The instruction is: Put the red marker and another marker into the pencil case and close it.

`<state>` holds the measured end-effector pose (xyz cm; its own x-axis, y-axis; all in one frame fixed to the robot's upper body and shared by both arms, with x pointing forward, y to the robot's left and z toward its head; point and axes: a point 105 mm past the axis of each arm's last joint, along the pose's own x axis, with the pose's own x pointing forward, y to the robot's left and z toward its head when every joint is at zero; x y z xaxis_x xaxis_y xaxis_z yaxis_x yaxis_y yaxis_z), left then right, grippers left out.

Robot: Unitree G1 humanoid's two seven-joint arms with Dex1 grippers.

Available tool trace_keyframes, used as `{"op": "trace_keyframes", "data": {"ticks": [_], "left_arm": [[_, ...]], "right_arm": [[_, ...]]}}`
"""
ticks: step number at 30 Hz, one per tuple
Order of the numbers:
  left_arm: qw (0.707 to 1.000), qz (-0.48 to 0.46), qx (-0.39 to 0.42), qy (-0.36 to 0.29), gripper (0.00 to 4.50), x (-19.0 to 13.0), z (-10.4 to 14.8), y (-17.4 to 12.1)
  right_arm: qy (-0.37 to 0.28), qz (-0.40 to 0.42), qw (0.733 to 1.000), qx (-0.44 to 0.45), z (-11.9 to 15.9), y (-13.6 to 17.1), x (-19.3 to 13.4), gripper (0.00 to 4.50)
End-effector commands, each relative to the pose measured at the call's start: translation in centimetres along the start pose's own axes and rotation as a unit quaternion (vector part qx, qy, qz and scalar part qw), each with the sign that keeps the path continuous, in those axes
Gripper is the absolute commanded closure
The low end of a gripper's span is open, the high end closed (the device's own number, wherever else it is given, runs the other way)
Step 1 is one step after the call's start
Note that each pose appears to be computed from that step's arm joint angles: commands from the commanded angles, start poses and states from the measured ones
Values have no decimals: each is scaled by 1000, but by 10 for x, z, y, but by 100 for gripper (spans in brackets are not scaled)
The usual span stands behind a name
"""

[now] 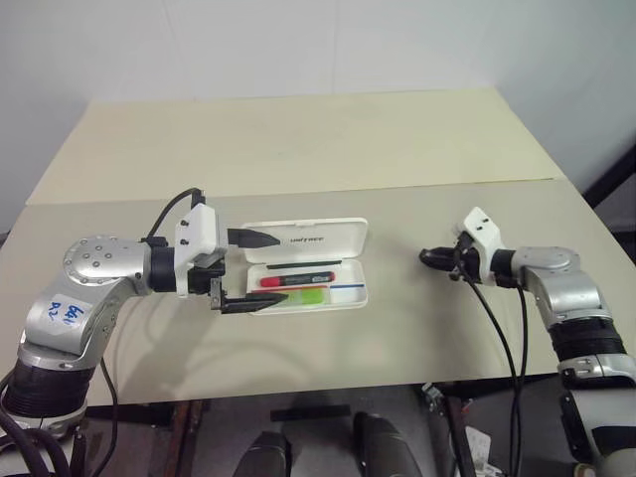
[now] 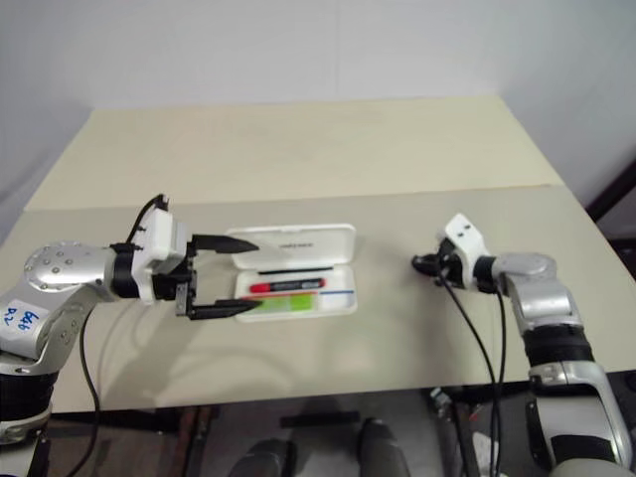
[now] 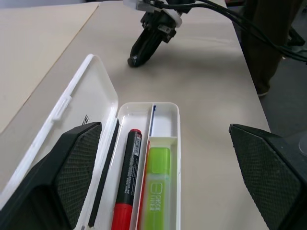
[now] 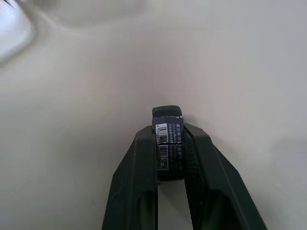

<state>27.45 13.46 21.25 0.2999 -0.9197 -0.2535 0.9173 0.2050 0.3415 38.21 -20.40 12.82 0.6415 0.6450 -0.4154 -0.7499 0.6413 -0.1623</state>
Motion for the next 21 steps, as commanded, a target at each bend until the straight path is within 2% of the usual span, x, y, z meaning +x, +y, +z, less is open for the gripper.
{"op": "trace_keyframes", "data": {"ticks": [1,8,12,16,21], "left_arm": [[1000,18,21,-7,0,-7,8,2],[1000,11,17,1,0,-9,3,-1],[1000,9,18,8,0,-13,-1,0],[1000,3,18,12,0,-13,-6,-1],[1000,-10,21,12,0,-6,-12,-4]], "right_arm": [[-51,31,997,-45,36,10,-1,411],[-107,106,985,-79,67,48,-6,411],[-133,175,971,-93,80,81,-14,411],[-123,226,961,-98,76,100,-23,411],[-124,235,959,-102,75,107,-19,411]]}}
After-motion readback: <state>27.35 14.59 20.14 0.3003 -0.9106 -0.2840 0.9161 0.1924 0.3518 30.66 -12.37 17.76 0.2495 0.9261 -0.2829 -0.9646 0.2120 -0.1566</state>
